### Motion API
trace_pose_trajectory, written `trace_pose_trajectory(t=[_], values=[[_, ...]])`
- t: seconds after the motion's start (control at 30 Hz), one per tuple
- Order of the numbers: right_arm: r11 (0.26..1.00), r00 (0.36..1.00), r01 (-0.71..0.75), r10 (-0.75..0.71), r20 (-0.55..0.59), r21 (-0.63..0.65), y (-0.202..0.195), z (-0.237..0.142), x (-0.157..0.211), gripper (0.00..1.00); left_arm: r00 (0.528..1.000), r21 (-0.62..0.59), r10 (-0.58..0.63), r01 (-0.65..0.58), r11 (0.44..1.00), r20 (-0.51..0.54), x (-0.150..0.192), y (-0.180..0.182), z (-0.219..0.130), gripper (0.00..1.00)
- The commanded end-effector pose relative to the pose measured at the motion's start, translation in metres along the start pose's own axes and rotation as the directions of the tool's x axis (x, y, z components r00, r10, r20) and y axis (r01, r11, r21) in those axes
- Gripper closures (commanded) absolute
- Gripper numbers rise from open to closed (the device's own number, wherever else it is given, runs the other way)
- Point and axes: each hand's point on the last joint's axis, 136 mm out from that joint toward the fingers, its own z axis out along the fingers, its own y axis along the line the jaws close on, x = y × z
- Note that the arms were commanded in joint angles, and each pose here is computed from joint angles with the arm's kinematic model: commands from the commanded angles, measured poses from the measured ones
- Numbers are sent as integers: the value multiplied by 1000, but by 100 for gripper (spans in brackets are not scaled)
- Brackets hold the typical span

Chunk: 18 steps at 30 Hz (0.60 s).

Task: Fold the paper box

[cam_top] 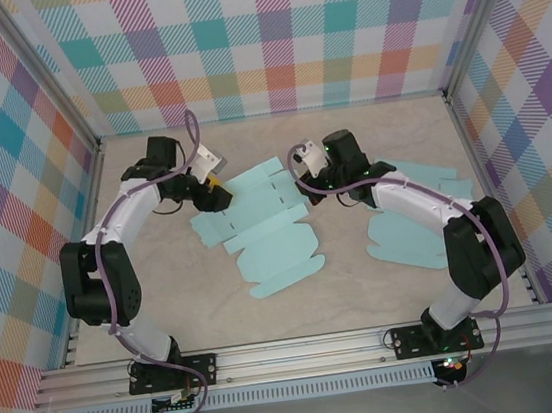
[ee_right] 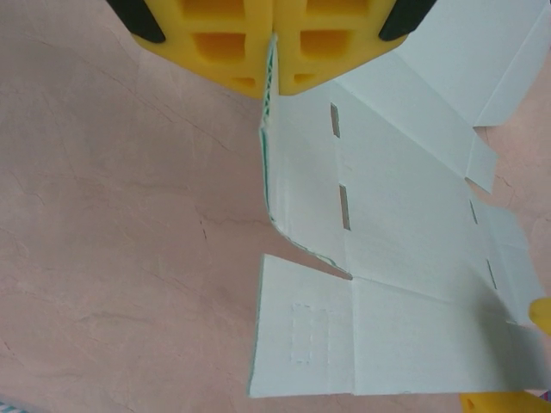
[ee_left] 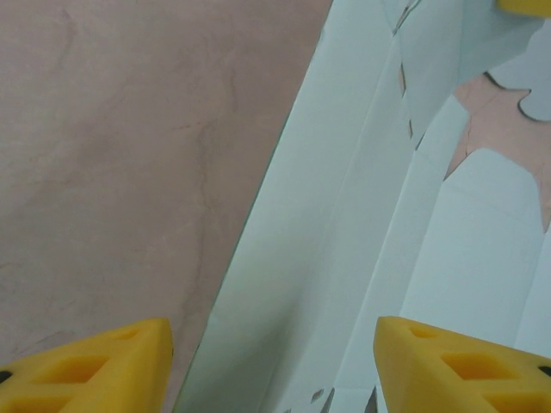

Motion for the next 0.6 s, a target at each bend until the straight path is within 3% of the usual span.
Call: trace_pose_trajectory(t=[0.0, 0.3, 0.47, 0.57], values=[[1000, 998, 16, -14, 65, -23, 4, -9, -15, 100, 999, -26, 28, -29, 999, -39, -1, 4, -2, 38], [1000, 997, -5, 6, 72, -18, -2, -10, -12, 100, 997, -62, 35, -39, 997, -69, 2, 10, -4, 59], [1000, 997, -20, 21, 77, -14, -6, -11, -12, 100, 997, -62, 39, -44, 997, -74, 3, 9, -5, 90], [999, 996, -32, 32, 78, -13, -8, -11, -11, 100, 997, -65, 62, -66, 996, -54, -4, 3, -5, 99]])
